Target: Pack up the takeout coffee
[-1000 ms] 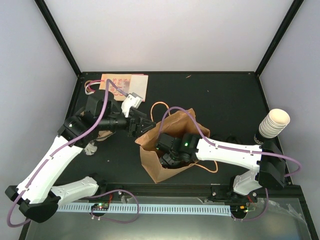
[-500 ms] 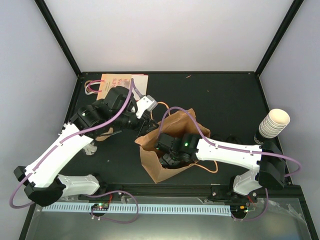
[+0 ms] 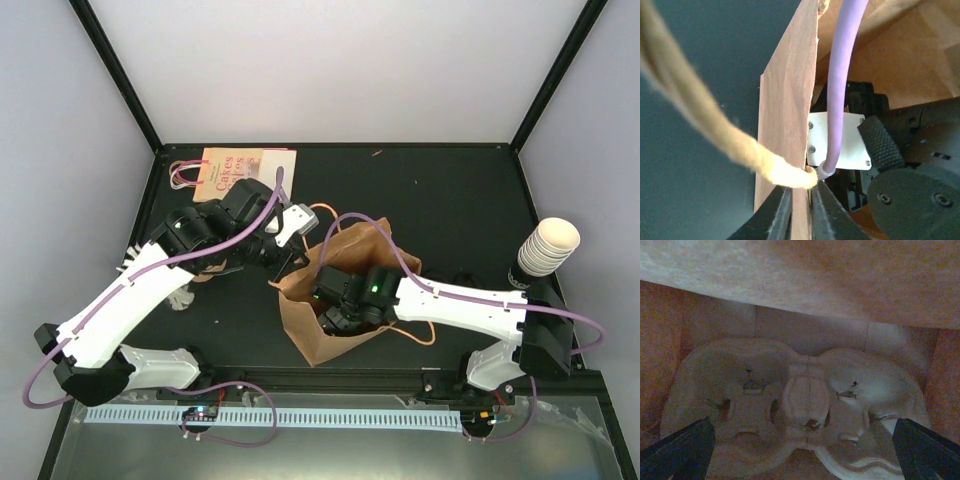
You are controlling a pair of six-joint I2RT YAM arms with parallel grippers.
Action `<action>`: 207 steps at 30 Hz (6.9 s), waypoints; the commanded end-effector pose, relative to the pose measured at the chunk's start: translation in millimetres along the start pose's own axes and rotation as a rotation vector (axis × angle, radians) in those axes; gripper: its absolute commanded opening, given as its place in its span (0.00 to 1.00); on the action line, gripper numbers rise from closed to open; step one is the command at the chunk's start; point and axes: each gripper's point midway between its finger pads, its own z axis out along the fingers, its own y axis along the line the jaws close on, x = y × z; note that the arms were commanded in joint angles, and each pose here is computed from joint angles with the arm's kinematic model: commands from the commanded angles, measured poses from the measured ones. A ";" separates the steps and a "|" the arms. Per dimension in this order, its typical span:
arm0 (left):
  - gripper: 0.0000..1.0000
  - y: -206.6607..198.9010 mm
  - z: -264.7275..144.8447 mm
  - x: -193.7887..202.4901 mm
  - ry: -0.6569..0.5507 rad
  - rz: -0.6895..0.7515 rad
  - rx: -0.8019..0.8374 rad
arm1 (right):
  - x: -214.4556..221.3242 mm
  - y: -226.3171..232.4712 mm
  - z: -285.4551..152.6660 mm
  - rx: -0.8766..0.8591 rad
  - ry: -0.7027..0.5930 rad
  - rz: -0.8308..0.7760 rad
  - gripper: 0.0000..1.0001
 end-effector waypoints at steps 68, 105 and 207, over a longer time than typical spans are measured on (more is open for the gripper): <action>0.01 39.2 -35.1 -28.2 -0.135 0.145 -0.338 | -18.0 -113.6 -188.9 0.166 -0.648 0.455 1.00; 0.02 -37.7 -19.3 6.5 -0.279 0.371 -0.130 | 64.1 -39.5 -60.9 -0.205 -0.338 0.524 0.95; 0.02 -15.4 -44.6 -26.0 -0.342 0.285 -0.315 | -28.3 -4.2 -115.4 0.079 -0.616 -0.180 0.01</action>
